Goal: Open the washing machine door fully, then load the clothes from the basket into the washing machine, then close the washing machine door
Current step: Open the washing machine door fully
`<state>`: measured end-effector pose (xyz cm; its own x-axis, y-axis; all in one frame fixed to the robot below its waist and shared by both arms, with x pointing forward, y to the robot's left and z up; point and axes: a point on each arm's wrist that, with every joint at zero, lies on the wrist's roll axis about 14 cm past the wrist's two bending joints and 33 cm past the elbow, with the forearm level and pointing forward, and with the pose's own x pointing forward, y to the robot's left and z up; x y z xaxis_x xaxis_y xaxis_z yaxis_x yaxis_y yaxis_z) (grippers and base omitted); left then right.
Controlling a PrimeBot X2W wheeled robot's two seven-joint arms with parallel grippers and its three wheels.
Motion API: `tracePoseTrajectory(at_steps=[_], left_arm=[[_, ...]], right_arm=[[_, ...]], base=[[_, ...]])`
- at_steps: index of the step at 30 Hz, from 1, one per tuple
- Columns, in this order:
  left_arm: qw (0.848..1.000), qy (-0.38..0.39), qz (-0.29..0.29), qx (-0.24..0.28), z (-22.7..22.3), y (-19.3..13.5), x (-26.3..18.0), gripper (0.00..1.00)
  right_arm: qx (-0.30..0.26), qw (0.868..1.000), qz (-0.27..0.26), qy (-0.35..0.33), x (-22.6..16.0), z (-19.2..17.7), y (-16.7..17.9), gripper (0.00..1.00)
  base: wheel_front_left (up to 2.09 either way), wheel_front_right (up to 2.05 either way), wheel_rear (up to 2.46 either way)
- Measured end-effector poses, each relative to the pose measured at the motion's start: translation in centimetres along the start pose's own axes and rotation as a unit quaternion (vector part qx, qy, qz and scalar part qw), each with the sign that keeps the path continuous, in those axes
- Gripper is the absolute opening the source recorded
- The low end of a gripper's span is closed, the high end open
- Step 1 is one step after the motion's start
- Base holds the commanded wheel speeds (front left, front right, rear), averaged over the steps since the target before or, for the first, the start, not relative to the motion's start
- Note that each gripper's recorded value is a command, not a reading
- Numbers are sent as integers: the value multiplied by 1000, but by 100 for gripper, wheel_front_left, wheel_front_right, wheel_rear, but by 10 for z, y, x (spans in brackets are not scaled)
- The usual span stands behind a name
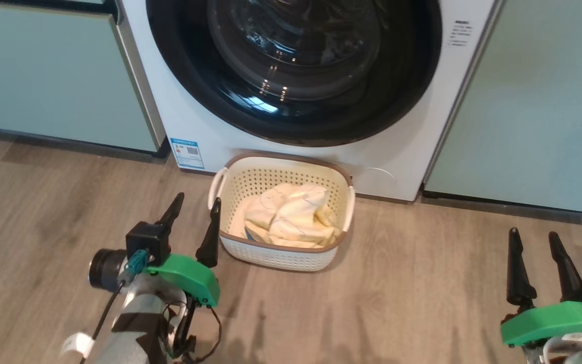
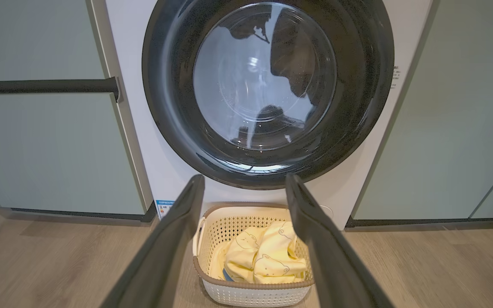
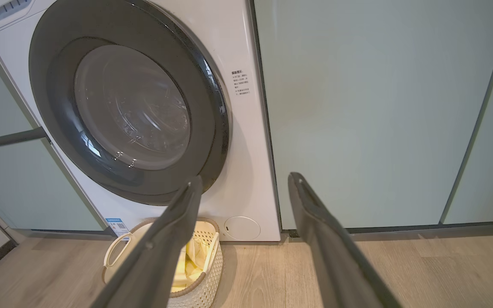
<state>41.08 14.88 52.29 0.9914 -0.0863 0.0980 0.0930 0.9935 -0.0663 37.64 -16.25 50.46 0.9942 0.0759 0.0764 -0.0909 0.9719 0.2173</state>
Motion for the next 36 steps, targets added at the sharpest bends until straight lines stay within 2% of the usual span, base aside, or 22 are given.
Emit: tracePoseTrajectory(at_steps=[11,20,27,36], left_arm=[[1000,-6,-10,-2,4,-5,5,100],[999,-14,-8,-28,8,-6,9,100],[999,1,1,-36,-1,-1,6,100],[999,1,11,-39,-1,6,5,100]], right_arm=[[4,1000,-2,2,-1,-2,-1,100],[2,1000,-8,3,-1,-2,-6,100],[1,1000,-8,-1,0,1,-6,100],[0,1000,-4,-11,2,7,-4,100]], base=[[115,131,-246],[104,105,-209],[49,49,-97],[3,3,-6]])
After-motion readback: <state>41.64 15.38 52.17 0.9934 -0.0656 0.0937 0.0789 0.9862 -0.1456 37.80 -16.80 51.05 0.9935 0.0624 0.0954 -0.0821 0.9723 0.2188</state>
